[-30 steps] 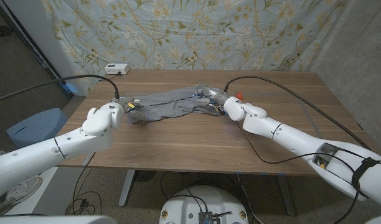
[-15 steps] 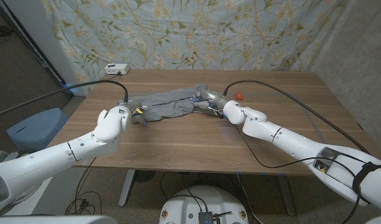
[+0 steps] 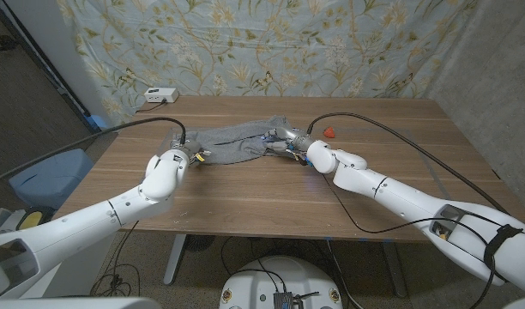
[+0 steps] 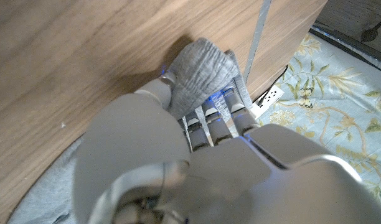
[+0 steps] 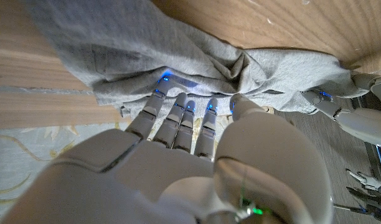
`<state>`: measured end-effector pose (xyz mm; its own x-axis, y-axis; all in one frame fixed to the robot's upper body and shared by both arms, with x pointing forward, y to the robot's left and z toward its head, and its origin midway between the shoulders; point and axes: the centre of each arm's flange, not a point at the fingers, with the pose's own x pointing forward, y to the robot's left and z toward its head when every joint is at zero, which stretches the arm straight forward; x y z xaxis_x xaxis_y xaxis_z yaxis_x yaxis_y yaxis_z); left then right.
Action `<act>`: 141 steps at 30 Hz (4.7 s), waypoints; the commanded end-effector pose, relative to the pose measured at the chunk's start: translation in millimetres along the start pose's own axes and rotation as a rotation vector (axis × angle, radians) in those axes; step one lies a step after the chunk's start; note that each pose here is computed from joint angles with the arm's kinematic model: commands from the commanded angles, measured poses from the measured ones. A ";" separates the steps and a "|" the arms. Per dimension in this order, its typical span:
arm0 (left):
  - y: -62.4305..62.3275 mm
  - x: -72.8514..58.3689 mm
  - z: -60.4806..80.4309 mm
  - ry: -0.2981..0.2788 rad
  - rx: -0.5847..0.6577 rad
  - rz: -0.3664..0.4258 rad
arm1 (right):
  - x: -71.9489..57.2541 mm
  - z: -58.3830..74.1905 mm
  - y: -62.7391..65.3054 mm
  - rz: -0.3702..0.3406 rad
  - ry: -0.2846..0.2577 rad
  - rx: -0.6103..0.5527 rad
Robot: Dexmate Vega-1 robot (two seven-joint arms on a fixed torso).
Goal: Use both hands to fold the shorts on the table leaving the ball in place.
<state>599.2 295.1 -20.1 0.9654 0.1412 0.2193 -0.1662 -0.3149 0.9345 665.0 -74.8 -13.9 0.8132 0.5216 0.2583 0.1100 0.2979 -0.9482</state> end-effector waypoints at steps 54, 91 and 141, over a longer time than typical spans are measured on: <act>161.0 33.4 22.1 -0.376 1.111 0.741 | 13.1 -3.7 36.4 0.185 -0.030 -0.034; 167.9 41.4 124.4 -0.837 1.308 0.831 | 11.0 -14.9 44.9 0.217 -0.043 -0.051; 141.0 12.6 128.3 -0.564 0.709 1.370 | -2.1 3.6 -5.0 0.119 -0.063 -0.085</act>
<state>619.9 116.9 89.5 0.1694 -0.9339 0.3148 -0.9342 -0.2539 -0.2505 683.3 -70.8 -43.2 0.7996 0.5980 0.0555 -0.0228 0.1226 -0.9922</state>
